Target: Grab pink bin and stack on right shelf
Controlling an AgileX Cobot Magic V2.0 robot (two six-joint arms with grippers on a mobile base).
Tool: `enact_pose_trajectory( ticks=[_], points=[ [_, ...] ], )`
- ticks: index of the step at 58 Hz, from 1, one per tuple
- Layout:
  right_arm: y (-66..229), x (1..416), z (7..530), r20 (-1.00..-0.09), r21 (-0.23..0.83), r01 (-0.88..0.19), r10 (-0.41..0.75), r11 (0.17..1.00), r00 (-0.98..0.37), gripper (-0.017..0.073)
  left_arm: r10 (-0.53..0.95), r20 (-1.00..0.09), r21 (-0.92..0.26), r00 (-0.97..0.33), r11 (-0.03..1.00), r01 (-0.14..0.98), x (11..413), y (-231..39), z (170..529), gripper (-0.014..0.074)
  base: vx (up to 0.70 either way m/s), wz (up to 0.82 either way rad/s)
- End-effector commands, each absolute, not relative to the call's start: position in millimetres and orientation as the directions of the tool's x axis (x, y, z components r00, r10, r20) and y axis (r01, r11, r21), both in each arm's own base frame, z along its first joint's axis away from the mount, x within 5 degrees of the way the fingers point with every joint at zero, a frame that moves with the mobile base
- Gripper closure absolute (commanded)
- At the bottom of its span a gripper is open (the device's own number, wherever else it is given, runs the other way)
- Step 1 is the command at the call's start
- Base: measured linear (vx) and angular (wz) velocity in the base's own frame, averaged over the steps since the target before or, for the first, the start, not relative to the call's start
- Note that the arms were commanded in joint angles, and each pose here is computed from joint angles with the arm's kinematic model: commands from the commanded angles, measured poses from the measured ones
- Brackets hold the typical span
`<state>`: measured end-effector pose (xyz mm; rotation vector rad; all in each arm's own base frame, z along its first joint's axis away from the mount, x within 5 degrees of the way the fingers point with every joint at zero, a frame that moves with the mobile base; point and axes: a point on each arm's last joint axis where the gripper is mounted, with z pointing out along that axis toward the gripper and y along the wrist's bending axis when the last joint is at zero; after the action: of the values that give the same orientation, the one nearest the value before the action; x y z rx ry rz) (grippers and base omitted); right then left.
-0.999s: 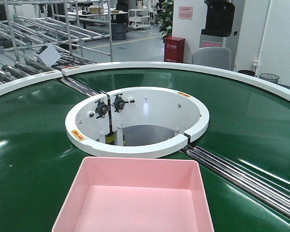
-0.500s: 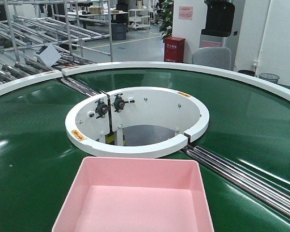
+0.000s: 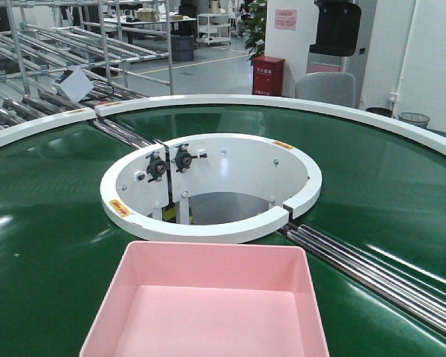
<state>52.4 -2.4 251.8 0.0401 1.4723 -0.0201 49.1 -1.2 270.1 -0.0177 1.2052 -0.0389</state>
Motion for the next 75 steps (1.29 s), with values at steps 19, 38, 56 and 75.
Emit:
enact_pose_trajectory(
  ticks=[19,38,56,75],
  points=[
    [-4.4,104.1,301.7,-0.999,-0.046,0.042,-0.046,0.998,-0.021,0.0563,0.091,-0.992,0.089,0.085,0.996,-0.033,88.2,2.2,332.5,0.0592,0.0,0.0],
    [-4.6,137.1,287.1,-0.992,-0.042,0.025,-0.039,0.999,-0.119,0.0389,0.088,-0.986,0.091,-0.138,0.996,-0.015,123.6,3.0,302.2,0.0302,0.0,0.0],
    [-5.1,145.2,280.8,-0.987,0.031,0.038,0.037,0.999,-0.157,0.0106,-0.006,-0.979,-0.001,-0.202,1.0,-0.025,133.6,2.9,293.9,0.0019,0.0,0.0],
    [-6.4,204.1,315.2,-0.875,-0.062,0.005,-0.052,0.998,-0.481,0.0108,0.036,-0.92,0.023,-0.391,0.999,0.036,190.9,-6.6,327.2,0.002,0.0,0.0]
  ],
)
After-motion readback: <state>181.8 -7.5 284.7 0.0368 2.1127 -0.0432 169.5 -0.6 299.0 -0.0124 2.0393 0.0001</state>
